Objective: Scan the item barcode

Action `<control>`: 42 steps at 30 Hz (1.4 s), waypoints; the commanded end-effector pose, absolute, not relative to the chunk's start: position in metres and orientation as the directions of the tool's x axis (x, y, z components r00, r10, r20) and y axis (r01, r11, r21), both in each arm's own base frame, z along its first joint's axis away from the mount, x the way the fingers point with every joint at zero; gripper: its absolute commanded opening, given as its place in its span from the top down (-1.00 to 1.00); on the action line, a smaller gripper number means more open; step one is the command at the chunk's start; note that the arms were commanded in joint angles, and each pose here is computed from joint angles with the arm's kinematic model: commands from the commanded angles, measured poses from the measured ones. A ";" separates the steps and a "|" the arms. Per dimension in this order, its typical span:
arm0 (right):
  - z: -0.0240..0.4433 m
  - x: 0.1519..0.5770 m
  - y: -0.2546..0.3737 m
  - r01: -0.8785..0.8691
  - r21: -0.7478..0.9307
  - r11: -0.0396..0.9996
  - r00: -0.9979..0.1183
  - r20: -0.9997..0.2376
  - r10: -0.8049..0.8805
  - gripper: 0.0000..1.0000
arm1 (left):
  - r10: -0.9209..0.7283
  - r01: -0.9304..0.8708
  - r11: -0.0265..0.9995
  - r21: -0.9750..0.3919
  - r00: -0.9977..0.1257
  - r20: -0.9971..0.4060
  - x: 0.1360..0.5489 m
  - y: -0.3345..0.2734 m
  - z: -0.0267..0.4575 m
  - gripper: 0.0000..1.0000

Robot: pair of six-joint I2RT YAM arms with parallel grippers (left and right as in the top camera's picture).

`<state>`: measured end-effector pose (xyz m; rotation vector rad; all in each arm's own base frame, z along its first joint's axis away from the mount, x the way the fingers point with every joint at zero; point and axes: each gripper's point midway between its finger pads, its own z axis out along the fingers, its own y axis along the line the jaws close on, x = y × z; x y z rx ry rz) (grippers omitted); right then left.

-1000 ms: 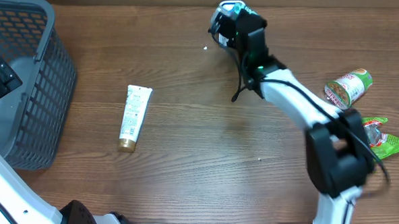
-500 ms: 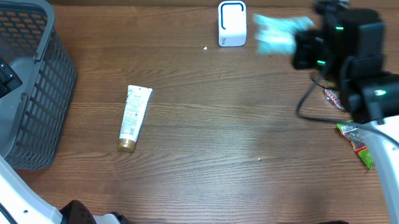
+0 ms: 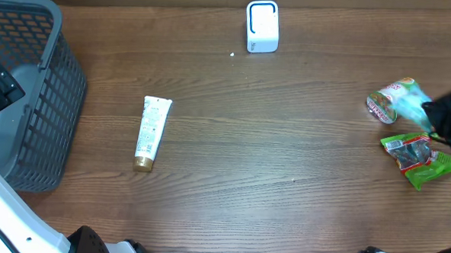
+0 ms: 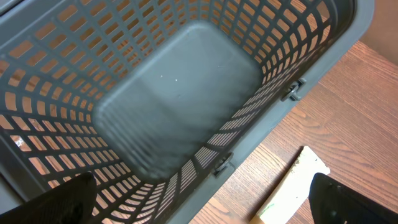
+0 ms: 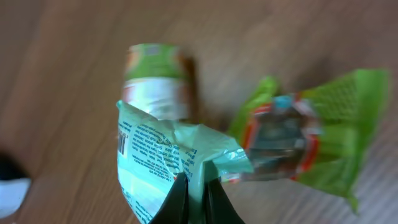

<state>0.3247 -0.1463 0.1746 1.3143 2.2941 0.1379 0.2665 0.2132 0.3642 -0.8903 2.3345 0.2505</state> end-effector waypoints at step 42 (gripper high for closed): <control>0.211 0.384 0.435 -0.461 0.723 0.514 -0.876 -0.462 -0.135 -0.64 | -0.534 -0.656 0.753 -0.050 -0.565 -0.629 0.266 0.212 0.371 -1.00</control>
